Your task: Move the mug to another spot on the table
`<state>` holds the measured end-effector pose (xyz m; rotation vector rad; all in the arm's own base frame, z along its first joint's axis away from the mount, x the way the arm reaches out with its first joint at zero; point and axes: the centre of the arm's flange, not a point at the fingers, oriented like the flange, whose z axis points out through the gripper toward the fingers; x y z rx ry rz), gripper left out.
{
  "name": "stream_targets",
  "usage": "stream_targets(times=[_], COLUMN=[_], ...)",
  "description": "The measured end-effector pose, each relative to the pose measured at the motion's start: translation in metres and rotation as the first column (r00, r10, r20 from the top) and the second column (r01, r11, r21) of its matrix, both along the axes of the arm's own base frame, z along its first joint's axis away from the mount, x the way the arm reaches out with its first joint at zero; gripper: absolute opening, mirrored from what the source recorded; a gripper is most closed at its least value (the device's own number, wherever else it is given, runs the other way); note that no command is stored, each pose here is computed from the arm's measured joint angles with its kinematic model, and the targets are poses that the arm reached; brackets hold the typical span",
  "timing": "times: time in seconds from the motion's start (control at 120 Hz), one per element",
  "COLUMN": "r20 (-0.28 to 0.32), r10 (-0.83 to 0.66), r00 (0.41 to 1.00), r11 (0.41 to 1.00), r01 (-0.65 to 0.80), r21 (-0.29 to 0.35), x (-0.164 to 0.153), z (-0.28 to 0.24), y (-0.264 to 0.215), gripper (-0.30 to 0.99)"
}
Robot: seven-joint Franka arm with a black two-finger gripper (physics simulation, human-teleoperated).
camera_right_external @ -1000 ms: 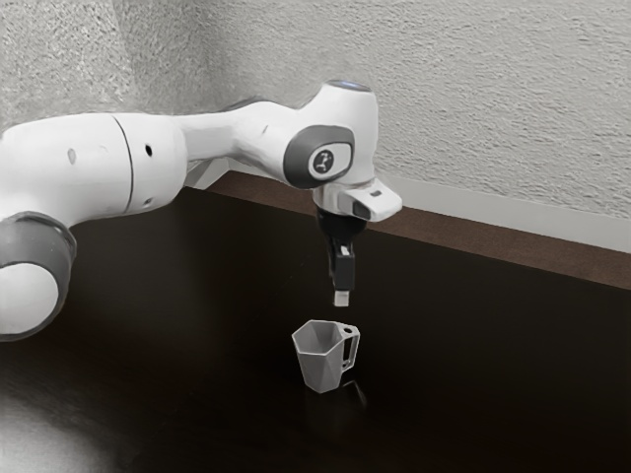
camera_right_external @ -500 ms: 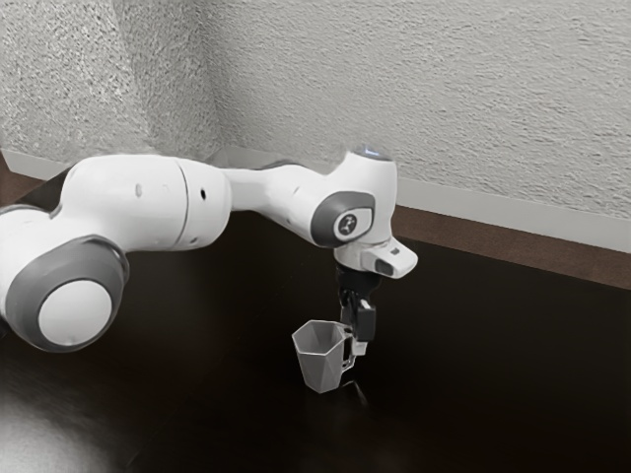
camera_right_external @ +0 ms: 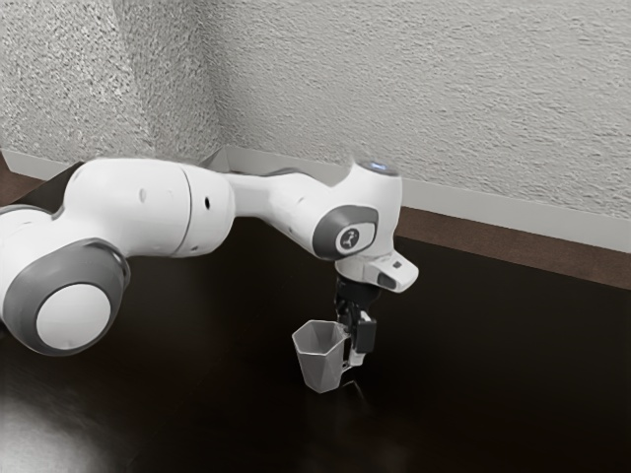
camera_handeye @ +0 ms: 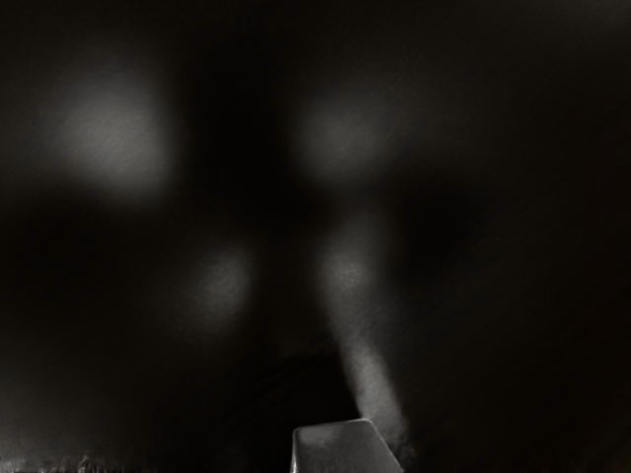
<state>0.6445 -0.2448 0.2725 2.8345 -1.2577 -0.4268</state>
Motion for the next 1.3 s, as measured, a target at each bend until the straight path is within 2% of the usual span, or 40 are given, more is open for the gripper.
stream_targets(times=[0.125,0.2,0.267,0.425,0.5,0.6,0.742,0.842,1.058,1.3], r20=[0.002,0.004,0.006,0.007,0.007,0.004,-0.019,-0.032,-0.058,-0.076], r10=[0.003,0.007,0.011,0.029,0.038,0.058,0.117,0.168,0.276,0.402], r00=[1.0,1.0,1.0,1.0,0.999,0.998,0.993,0.985,0.959,0.912], r11=[1.0,1.0,1.0,0.999,0.999,0.998,0.993,0.985,0.961,0.915], r01=[-0.003,-0.007,-0.012,-0.029,-0.038,-0.058,-0.117,-0.169,-0.277,-0.398], r21=[0.011,0.015,0.017,0.023,0.027,0.03,-0.011,-0.021,-0.004,0.06], x=[-0.002,-0.002,-0.003,-0.004,-0.006,-0.015,-0.03,-0.029,-0.02,-0.001], z=[-0.002,-0.001,-0.001,0.0,0.001,0.011,0.031,0.04,0.066,0.075], y=[-0.002,-0.004,-0.005,-0.006,-0.005,0.002,0.01,0.024,0.076,0.155], gripper=[0.69,0.63,0.54,0.22,0.15,0.13,0.06,0.04,0.01,0.0])
